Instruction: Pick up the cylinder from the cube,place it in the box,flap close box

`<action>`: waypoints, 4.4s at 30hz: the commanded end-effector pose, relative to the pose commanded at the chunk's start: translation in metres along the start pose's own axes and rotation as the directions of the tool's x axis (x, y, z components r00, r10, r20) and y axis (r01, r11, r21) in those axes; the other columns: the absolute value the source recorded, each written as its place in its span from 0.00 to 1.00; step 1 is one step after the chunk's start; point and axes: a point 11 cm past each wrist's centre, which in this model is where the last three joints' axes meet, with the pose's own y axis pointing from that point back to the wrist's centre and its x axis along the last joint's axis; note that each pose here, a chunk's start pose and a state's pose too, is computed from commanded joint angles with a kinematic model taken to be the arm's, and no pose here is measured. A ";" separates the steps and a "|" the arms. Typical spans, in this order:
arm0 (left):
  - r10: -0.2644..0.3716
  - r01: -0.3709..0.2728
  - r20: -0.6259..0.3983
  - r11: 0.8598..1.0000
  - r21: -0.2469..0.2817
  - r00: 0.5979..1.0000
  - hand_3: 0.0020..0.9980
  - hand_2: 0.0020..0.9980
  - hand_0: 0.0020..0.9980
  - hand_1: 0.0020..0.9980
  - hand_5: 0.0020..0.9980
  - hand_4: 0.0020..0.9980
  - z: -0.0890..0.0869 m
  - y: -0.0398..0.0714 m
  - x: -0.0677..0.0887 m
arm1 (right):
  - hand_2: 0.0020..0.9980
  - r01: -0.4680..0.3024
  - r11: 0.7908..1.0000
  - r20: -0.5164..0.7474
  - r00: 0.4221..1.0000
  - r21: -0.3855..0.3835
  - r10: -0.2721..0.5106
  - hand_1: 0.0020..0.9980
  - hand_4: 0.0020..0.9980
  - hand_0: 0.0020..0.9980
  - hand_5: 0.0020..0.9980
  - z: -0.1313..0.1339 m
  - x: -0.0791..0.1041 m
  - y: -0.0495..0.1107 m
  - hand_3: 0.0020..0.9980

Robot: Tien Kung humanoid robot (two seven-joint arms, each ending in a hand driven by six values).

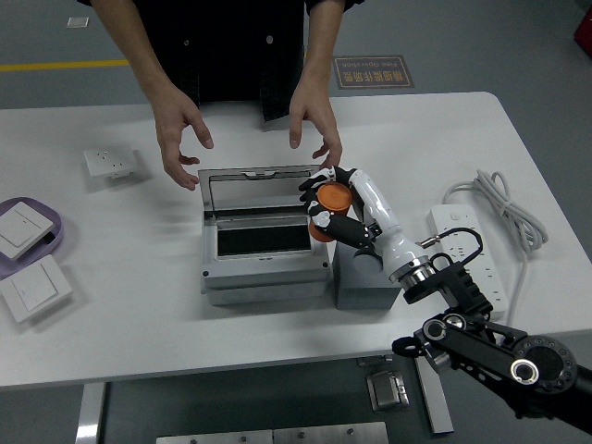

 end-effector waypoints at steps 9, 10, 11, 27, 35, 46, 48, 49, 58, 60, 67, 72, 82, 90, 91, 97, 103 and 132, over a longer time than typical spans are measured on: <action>0.000 0.000 0.004 1.000 0.007 1.000 0.65 0.57 0.65 0.63 0.31 0.70 -0.002 0.000 0.001 | 0.35 0.245 0.970 -0.264 0.935 -0.009 -0.238 0.29 0.00 0.27 0.00 -0.032 -0.055 -0.032 0.30; 0.000 0.000 0.004 1.000 0.007 1.000 0.64 0.57 0.65 0.63 0.31 0.70 -0.002 0.000 0.001 | 0.35 0.267 0.963 -0.300 0.917 -0.027 -0.263 0.28 0.00 0.24 0.00 -0.032 -0.060 -0.033 0.29; 0.000 0.000 0.005 1.000 0.007 1.000 0.64 0.57 0.65 0.63 0.31 0.70 -0.002 0.000 0.001 | 0.35 0.290 0.956 -0.342 0.894 -0.050 -0.289 0.28 0.00 0.24 0.00 -0.031 -0.066 -0.034 0.29; 0.004 -0.004 0.008 1.000 0.008 1.000 0.64 0.57 0.65 0.63 0.31 0.71 -0.002 0.000 0.003 | 0.41 0.270 0.925 -0.816 0.446 -0.269 -0.367 0.35 0.00 0.31 0.00 -0.016 -0.082 -0.044 0.37; 0.009 -0.009 0.009 1.000 0.004 1.000 0.64 0.57 0.65 0.63 0.31 0.71 0.000 0.000 0.005 | 0.47 0.251 0.926 -0.851 0.379 -0.284 -0.364 0.45 0.03 0.47 0.00 -0.017 -0.074 -0.054 0.45; 0.010 -0.010 0.018 1.000 0.004 1.000 0.64 0.57 0.65 0.63 0.31 0.71 -0.002 0.000 0.003 | 0.64 0.249 0.898 -0.823 0.366 -0.363 -0.434 0.62 0.55 0.67 0.38 -0.005 -0.068 -0.055 0.65; 0.009 -0.009 0.019 1.000 0.006 1.000 0.64 0.57 0.65 0.63 0.31 0.71 -0.002 0.000 0.003 | 0.64 0.250 0.900 -0.823 0.370 -0.358 -0.431 0.62 0.55 0.67 0.38 -0.005 -0.069 -0.056 0.65; 0.008 -0.008 0.019 1.000 0.007 1.000 0.64 0.57 0.65 0.63 0.31 0.71 -0.003 0.000 0.003 | 0.64 0.251 0.900 -0.824 0.371 -0.355 -0.429 0.62 0.55 0.67 0.38 -0.006 -0.069 -0.056 0.65; 0.006 -0.007 0.019 1.000 0.007 1.000 0.64 0.57 0.64 0.63 0.31 0.70 -0.002 0.000 0.004 | 0.72 0.267 0.905 -0.822 0.390 -0.330 -0.415 0.71 0.92 0.84 0.59 -0.009 -0.074 -0.058 0.79; 0.007 -0.007 0.022 1.000 0.007 1.000 0.64 0.57 0.64 0.63 0.31 0.70 -0.002 0.000 0.004 | 0.72 0.271 0.905 -0.819 0.395 -0.328 -0.416 0.71 0.92 0.84 0.59 -0.009 -0.075 -0.058 0.79; 0.007 -0.007 0.027 1.000 0.006 1.000 0.64 0.57 0.64 0.63 0.31 0.70 -0.001 0.000 0.003 | 0.72 0.292 0.911 -0.741 0.533 -0.293 -0.409 0.71 0.94 0.84 0.60 -0.012 -0.067 -0.055 0.81; 0.005 -0.005 0.023 1.000 0.007 1.000 0.64 0.57 0.64 0.63 0.31 0.70 -0.001 0.000 0.002 | 0.72 0.313 0.926 -0.614 0.695 -0.212 -0.375 0.71 0.96 0.84 0.61 -0.026 -0.055 -0.050 0.82; 0.009 -0.009 0.020 1.000 0.007 1.000 0.64 0.57 0.64 0.63 0.31 0.70 -0.001 0.000 0.005 | 0.68 0.292 0.951 -0.380 0.871 -0.106 -0.310 0.66 0.95 0.78 0.61 -0.054 -0.026 -0.063 0.77; 0.013 -0.013 0.017 1.000 0.007 1.000 0.64 0.57 0.65 0.63 0.30 0.69 -0.001 0.001 0.008 | 0.66 0.237 0.955 -0.313 0.906 -0.179 -0.284 0.63 0.95 0.73 0.61 -0.044 0.001 -0.085 0.75; 0.014 -0.014 0.018 1.000 0.007 1.000 0.64 0.57 0.65 0.63 0.30 0.69 -0.001 0.001 0.008 | 0.66 0.233 0.954 -0.307 0.909 -0.189 -0.283 0.63 0.95 0.73 0.61 -0.041 0.003 -0.087 0.75; 0.015 -0.015 0.018 1.000 0.002 1.000 0.63 0.57 0.64 0.63 0.30 0.69 0.002 0.001 0.009 | 0.66 0.204 0.946 -0.278 0.921 -0.253 -0.273 0.63 0.94 0.72 0.60 -0.016 0.012 -0.092 0.74; 0.014 -0.014 0.019 1.000 0.002 1.000 0.63 0.57 0.65 0.63 0.30 0.69 0.002 0.001 0.009 | 0.65 0.204 0.946 -0.298 0.914 -0.251 -0.277 0.62 0.93 0.70 0.60 -0.012 0.012 -0.086 0.74; -0.004 0.004 0.012 1.000 -0.012 1.000 0.63 0.57 0.65 0.63 0.30 0.69 0.008 0.001 0.000 | 0.64 0.315 0.904 -0.189 0.907 -0.288 -0.377 0.59 0.85 0.58 0.55 0.014 -0.021 -0.020 0.72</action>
